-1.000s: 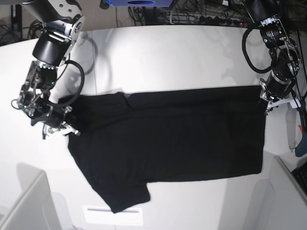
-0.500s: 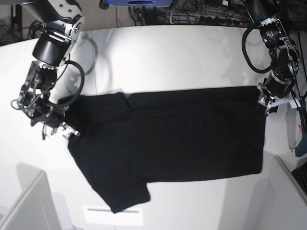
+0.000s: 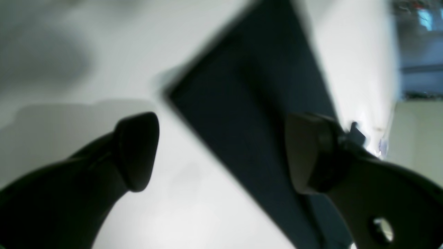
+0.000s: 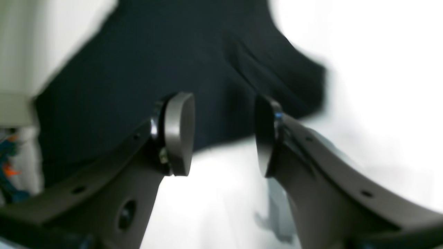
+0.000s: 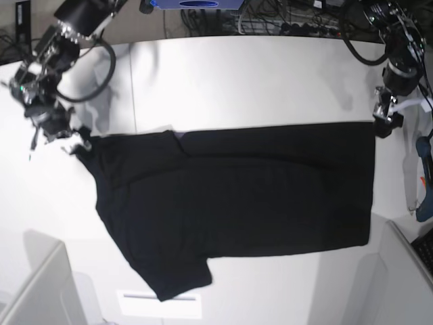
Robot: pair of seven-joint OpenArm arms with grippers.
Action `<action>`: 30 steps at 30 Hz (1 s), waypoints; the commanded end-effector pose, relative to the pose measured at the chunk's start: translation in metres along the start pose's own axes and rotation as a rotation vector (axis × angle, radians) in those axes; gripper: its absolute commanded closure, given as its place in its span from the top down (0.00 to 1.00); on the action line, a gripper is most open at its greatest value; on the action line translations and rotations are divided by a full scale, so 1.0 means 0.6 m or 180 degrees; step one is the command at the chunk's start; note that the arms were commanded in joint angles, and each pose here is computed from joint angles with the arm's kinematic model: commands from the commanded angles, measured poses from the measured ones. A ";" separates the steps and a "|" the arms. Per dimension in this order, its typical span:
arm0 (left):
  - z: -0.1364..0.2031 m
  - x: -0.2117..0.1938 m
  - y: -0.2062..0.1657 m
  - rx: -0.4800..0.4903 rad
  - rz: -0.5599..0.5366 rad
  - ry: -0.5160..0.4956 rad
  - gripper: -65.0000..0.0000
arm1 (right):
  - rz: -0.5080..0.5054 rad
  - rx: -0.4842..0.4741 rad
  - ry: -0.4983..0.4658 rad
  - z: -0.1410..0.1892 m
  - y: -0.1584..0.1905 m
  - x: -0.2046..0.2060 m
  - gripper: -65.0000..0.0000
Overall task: Fold the T-shirt properly
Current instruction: 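Lift the shoulder corners with both grippers and pull the shirt toward the arms, then lay the shirt flat and open both grippers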
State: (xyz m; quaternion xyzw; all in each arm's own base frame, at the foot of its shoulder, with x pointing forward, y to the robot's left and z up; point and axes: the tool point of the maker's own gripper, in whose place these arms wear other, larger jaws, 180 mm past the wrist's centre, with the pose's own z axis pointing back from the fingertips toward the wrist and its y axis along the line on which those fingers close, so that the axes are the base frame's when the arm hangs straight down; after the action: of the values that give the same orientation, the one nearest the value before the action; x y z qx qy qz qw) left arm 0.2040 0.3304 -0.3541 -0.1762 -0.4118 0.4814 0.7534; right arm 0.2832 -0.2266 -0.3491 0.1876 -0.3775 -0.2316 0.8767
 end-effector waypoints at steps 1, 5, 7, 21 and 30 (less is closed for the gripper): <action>0.002 0.024 -0.015 -0.0157 -0.0096 -0.0119 0.84 | 0.0015 0.0072 -0.0166 0.009 0.009 0.019 0.42; -0.016 0.009 0.032 -0.0013 0.0068 0.0002 0.84 | -0.0248 -0.0021 -0.0078 0.013 -0.017 -0.022 0.50; -0.027 0.011 0.029 -0.0038 0.0124 0.0002 0.84 | -0.0377 -0.0069 -0.0107 0.017 -0.028 -0.028 0.56; -0.091 0.003 0.032 0.0188 0.0029 0.0067 0.47 | -0.0907 -0.0101 -0.0073 -0.042 -0.072 -0.050 0.59; -0.104 -0.020 0.020 0.0150 -0.0029 0.0193 0.00 | -0.1111 -0.0114 -0.0019 -0.091 -0.102 -0.045 0.58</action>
State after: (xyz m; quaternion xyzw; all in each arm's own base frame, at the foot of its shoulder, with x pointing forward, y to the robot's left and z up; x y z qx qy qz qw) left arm 0.2361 0.3266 -0.4181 -0.1716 -0.3568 0.4903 0.7765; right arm 0.2895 -0.2494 -0.4327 0.2425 -0.3378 -0.3919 0.8207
